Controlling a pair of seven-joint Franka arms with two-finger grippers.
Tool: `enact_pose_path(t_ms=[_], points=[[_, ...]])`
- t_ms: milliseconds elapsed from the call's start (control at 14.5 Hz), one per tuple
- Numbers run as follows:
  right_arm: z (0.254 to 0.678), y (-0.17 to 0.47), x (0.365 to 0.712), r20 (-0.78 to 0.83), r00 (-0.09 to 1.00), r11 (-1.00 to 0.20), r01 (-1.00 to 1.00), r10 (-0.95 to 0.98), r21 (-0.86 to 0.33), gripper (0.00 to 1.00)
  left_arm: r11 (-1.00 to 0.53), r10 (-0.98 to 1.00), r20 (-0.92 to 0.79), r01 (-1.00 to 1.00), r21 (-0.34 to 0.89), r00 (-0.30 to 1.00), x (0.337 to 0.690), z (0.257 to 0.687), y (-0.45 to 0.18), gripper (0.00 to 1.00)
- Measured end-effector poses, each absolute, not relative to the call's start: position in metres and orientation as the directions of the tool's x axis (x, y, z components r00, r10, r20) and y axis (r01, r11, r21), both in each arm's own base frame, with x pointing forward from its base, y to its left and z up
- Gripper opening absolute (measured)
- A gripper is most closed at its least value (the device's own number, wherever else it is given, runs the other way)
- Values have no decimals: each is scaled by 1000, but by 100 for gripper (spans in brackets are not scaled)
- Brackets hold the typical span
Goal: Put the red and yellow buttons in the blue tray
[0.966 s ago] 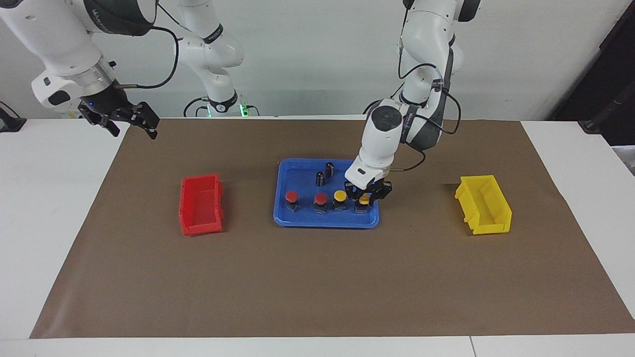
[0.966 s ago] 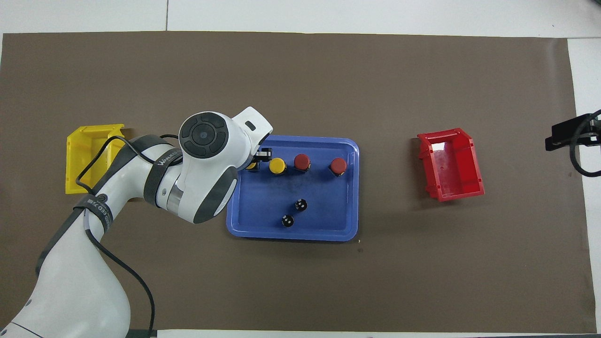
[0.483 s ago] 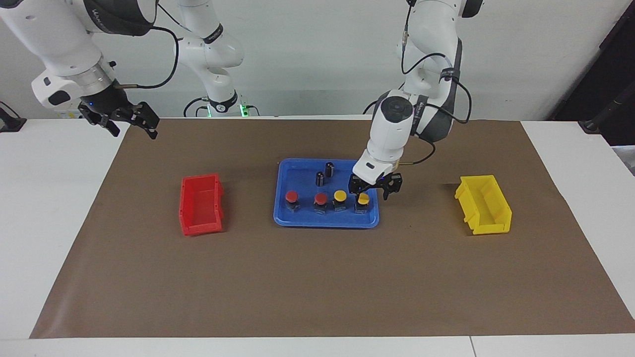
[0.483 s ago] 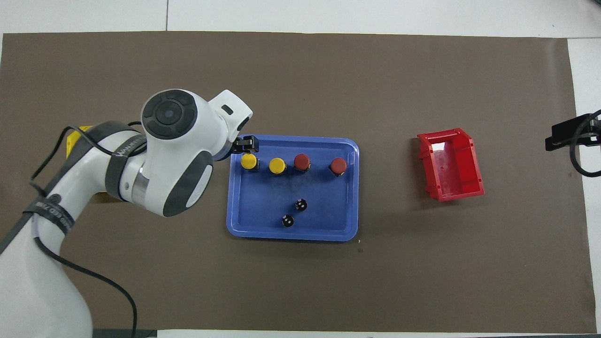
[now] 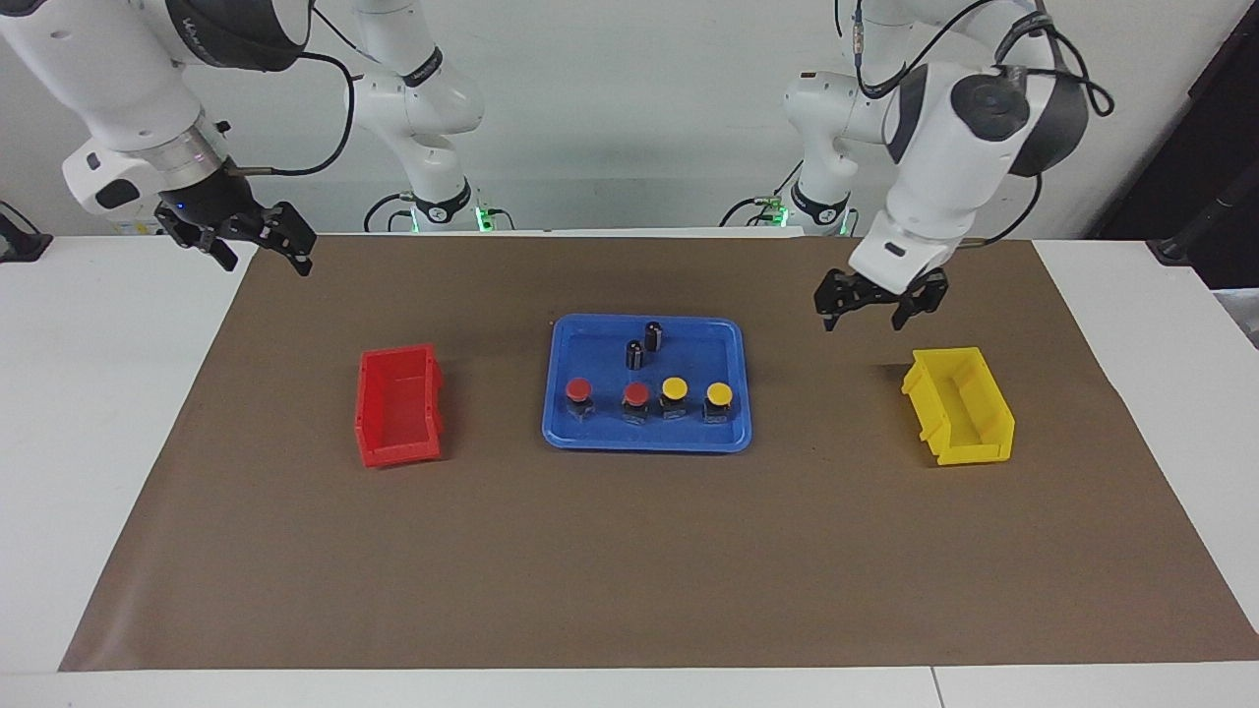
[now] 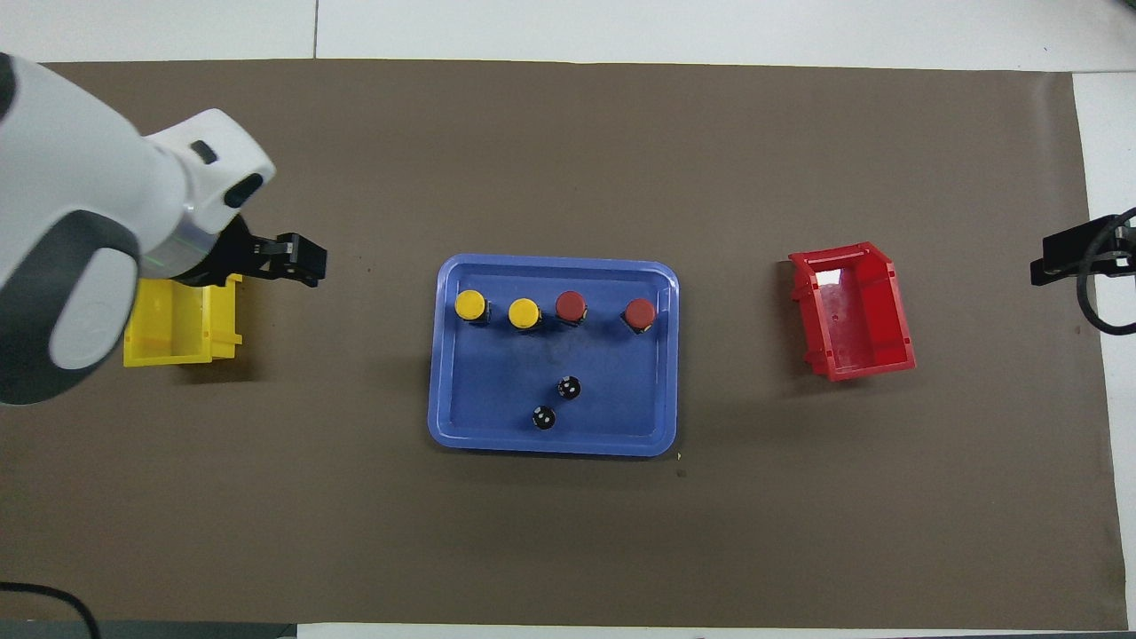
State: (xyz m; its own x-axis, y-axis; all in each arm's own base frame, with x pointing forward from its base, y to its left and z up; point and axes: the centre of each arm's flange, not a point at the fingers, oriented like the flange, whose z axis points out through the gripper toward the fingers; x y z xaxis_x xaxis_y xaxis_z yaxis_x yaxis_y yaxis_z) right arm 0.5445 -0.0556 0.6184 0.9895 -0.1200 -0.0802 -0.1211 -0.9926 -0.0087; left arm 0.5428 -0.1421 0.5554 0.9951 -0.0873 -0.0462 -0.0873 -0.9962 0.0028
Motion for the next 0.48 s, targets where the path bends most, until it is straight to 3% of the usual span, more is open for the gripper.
enact_pose_path(t_ms=[207,483], points=[[618,-56,545,-80,990,-993,-121,-120,-9,100,-995,-98,-40,-97,18,994,533,589,-65,100],[618,-56,545,-80,990,-993,-121,-120,-9,100,-991,-133,-26,-132,26,991,524,611,-20,100]])
